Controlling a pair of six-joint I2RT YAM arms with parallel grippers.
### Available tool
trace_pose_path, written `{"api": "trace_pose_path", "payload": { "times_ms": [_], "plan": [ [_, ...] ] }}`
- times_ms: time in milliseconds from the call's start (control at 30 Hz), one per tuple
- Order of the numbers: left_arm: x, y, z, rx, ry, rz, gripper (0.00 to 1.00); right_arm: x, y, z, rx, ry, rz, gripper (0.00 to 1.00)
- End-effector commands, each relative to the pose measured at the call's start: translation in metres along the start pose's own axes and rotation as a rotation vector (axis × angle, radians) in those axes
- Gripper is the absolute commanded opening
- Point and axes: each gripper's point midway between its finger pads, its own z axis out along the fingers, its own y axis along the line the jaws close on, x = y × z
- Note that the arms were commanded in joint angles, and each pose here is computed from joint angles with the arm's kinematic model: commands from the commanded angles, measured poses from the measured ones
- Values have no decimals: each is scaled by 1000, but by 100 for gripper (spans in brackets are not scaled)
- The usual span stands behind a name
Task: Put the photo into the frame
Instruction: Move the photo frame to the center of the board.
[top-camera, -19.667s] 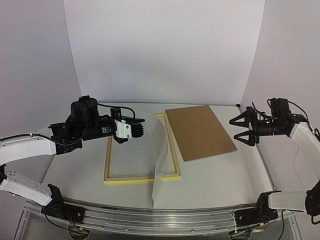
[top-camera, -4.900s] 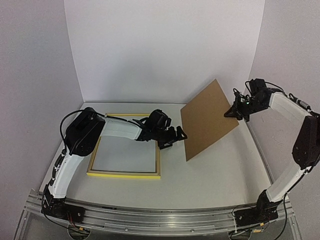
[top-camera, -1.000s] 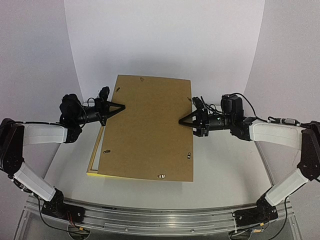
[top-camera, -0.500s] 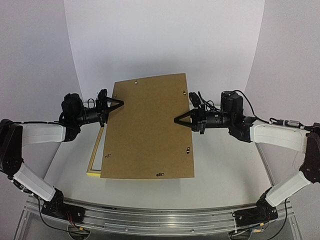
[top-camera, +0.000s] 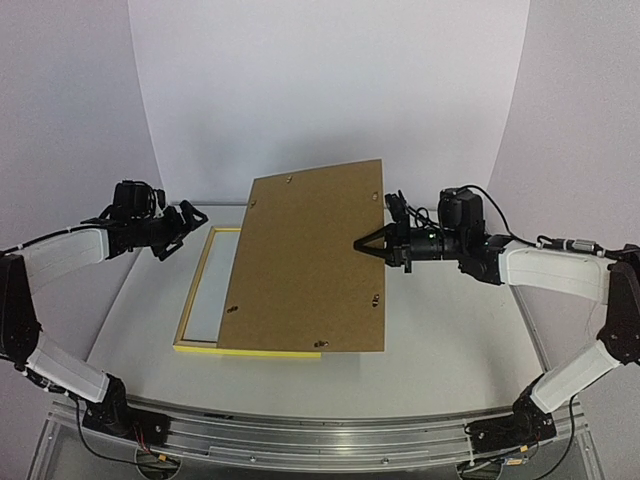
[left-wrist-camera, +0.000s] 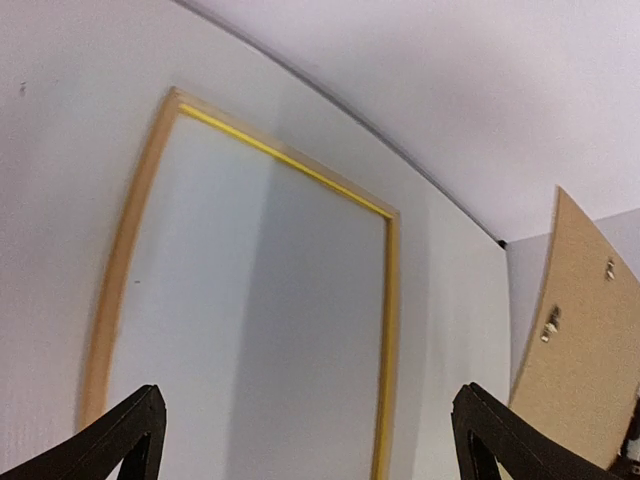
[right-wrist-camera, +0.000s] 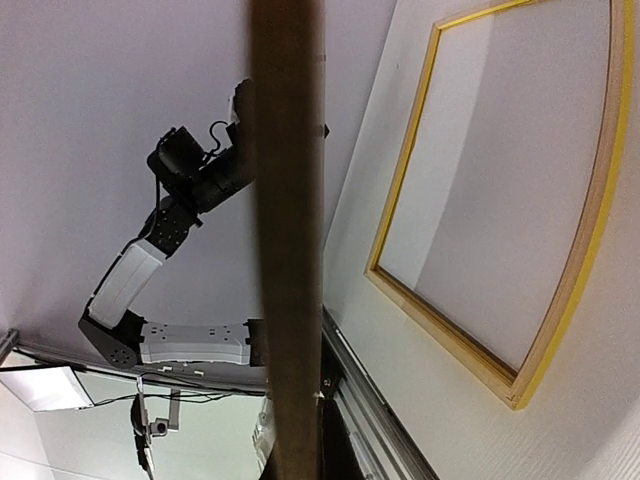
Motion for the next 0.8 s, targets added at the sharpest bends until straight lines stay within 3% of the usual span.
{"api": "trace_pose_path", "payload": {
  "times_ms": [0, 133, 300, 767],
  "plan": [
    [5, 66, 29, -137, 90, -22, 100, -11, 6, -7, 28, -46, -83, 0],
    [-2, 93, 53, -190, 104, -3, 98, -9, 0, -13, 71, -53, -94, 0],
    [12, 120, 79, -231, 174, 16, 85, -7, -7, -17, 100, -54, -88, 0],
    [57, 127, 104, -114, 335, -7, 31, -5, -20, -17, 127, -30, -72, 0]
  ]
}}
